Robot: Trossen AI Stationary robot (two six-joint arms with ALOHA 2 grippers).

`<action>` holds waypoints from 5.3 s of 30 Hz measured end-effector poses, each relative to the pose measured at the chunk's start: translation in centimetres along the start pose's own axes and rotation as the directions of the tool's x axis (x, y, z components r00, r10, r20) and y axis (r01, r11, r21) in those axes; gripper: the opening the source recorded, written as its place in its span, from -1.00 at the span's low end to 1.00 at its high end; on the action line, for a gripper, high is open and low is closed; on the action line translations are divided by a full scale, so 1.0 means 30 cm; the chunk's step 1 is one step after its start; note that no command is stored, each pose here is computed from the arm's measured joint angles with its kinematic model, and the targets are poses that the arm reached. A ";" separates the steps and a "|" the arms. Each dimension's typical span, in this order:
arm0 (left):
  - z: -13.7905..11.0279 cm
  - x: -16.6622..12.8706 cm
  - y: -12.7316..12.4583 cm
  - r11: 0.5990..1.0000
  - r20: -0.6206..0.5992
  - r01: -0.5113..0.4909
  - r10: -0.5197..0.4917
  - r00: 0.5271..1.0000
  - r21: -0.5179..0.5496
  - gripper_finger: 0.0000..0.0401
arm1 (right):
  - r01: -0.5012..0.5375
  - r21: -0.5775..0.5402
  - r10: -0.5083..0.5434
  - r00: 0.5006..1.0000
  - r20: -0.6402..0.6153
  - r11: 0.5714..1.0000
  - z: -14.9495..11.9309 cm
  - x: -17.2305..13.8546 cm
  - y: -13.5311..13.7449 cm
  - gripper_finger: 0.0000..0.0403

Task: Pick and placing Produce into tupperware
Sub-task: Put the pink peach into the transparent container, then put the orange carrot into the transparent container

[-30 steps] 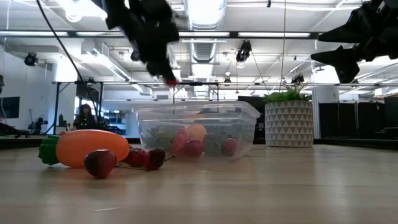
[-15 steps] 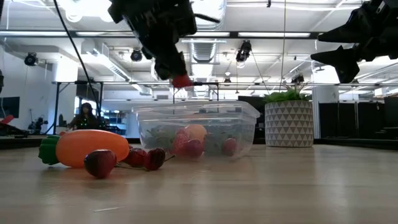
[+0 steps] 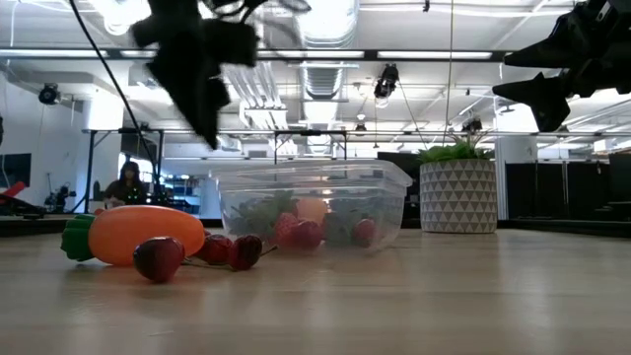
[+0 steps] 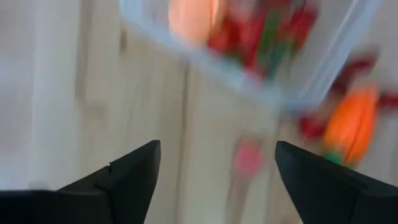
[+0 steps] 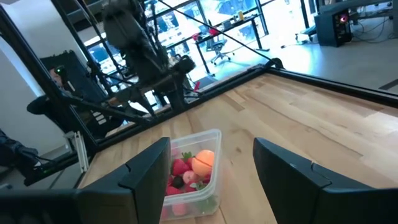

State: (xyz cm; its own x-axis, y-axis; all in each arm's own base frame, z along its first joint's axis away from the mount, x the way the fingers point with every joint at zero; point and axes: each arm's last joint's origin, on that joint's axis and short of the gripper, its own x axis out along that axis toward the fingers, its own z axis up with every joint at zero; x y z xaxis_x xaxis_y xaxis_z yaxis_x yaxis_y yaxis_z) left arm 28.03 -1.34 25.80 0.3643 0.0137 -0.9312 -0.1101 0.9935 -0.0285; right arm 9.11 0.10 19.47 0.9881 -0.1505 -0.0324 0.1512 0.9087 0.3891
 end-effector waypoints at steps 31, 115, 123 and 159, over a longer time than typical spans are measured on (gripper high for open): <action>-0.210 0.319 -0.116 0.922 -0.038 0.050 -0.038 0.999 0.383 0.14 | 0.000 0.000 0.000 1.000 0.000 1.000 0.000 0.000 0.000 0.10; -0.236 0.137 -0.321 0.963 0.218 0.186 -0.227 0.949 0.193 0.17 | 0.001 0.000 -0.001 1.000 0.000 1.000 0.000 0.000 0.000 0.10; -0.224 0.191 -0.368 0.960 0.257 0.185 -0.237 0.937 0.210 0.17 | 0.000 0.000 0.000 1.000 0.000 1.000 0.000 0.000 0.000 0.10; -0.216 0.252 -0.387 0.973 0.202 0.092 -0.135 0.970 0.211 -0.32 | 0.001 0.000 -0.001 1.000 0.000 1.000 0.000 0.000 0.000 0.10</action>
State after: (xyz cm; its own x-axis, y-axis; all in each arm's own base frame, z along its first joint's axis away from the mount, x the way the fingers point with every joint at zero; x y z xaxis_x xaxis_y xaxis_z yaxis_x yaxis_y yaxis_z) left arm 26.09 -13.50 16.74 0.5553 -0.0981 -0.8259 0.1210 0.9920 -0.0364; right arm 9.11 0.09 19.47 0.9880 -0.1512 -0.0328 0.1520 0.9085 0.3892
